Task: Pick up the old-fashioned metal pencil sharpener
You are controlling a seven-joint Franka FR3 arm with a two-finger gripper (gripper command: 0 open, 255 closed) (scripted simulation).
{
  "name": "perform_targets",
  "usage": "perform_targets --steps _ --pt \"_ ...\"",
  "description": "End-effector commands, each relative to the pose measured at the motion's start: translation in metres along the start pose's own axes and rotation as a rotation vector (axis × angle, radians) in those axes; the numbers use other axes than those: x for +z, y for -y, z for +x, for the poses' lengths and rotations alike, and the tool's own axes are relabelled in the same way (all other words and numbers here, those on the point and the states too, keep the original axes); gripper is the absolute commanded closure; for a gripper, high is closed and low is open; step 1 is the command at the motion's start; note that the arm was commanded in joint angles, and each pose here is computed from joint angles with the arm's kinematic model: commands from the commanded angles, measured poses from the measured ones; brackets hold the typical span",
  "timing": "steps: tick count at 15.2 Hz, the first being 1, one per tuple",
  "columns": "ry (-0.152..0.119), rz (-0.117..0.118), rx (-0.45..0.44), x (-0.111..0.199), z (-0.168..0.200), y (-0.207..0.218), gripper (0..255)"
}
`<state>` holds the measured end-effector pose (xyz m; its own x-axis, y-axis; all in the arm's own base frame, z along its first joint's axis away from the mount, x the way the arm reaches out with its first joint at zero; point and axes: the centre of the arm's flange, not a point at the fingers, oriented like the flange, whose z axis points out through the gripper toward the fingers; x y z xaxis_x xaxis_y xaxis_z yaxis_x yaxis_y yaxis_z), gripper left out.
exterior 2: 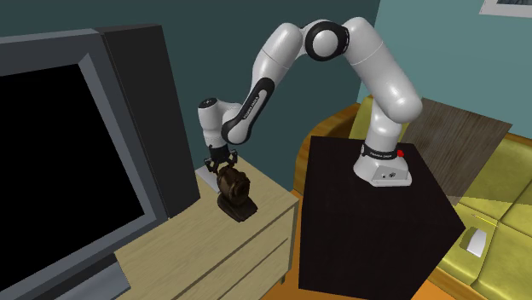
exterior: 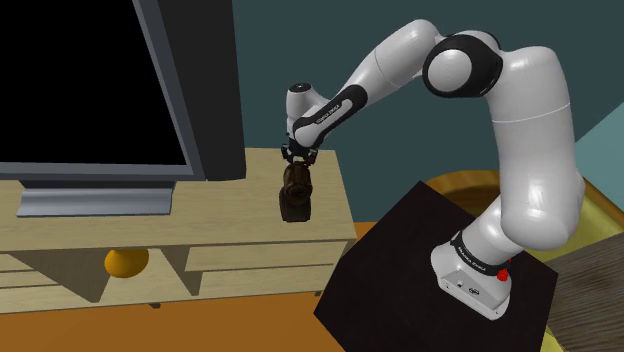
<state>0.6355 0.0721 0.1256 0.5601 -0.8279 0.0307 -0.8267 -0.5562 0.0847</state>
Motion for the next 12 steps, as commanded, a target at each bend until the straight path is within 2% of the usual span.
perform_targets --steps 1,9,12 --pt "0.000 0.000 0.000 0.001 0.000 0.000 255" --pt "0.000 0.000 0.000 0.001 0.000 0.000 255" --pt "0.000 0.000 0.000 -0.015 0.000 -0.001 255"
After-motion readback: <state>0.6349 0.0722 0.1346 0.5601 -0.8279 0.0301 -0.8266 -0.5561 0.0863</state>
